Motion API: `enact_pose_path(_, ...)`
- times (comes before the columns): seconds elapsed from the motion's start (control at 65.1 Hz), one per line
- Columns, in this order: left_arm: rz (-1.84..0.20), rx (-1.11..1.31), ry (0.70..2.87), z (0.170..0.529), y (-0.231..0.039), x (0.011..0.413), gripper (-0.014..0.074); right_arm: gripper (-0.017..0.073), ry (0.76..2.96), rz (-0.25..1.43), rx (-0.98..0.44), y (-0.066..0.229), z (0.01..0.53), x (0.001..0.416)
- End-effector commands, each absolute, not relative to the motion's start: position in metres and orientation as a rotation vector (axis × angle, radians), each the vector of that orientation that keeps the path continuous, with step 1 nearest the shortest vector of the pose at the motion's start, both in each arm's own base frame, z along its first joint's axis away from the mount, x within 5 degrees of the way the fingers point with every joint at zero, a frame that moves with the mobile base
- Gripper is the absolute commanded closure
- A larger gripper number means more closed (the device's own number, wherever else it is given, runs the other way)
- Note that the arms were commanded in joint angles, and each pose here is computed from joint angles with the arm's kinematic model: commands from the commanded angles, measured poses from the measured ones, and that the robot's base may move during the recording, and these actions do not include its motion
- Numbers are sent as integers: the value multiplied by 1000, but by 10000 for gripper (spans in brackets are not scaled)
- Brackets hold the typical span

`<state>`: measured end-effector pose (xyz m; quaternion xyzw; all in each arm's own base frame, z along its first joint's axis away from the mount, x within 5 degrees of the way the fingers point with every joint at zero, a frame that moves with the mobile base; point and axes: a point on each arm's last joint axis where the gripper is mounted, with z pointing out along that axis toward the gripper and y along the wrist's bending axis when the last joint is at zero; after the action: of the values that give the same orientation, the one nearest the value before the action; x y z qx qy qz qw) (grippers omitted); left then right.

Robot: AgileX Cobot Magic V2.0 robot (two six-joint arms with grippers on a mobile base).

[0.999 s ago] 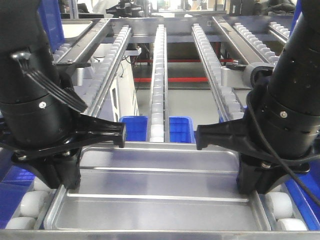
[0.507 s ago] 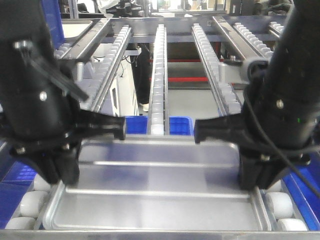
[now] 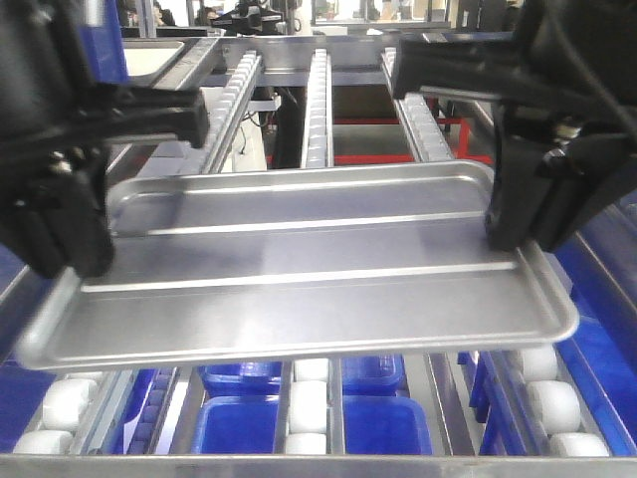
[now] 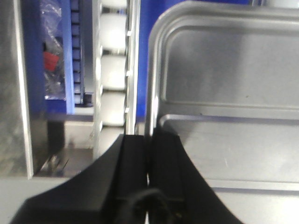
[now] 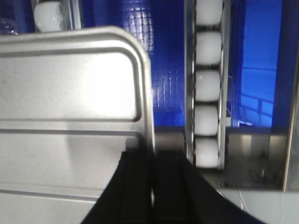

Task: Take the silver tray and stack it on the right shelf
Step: 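Lift the silver tray off the rollers with both grippers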

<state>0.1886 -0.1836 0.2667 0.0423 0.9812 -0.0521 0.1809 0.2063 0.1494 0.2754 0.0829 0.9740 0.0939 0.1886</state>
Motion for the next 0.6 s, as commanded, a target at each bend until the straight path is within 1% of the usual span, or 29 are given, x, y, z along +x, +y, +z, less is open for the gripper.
enact_pose_path(0.0,-176,120,2743,281,-181,172,694,490,2687,318,247,151,289,192)
enact_pose_path(0.077,-193,108,2759,276,-179,156,694,490,2715,324,267,153,282,176)
enact_pose_path(0.246,-247,114,2771,273,-175,124,694,490,2754,322,262,155,267,144)
enact_pose_path(0.338,-215,115,2783,273,-173,111,694,490,2754,300,253,155,262,129)
enact_pose_path(0.461,-122,143,2779,271,-172,102,694,490,2755,221,226,153,259,120)
enact_pose_path(0.584,-134,167,2780,271,-176,97,694,490,2762,207,206,154,259,117)
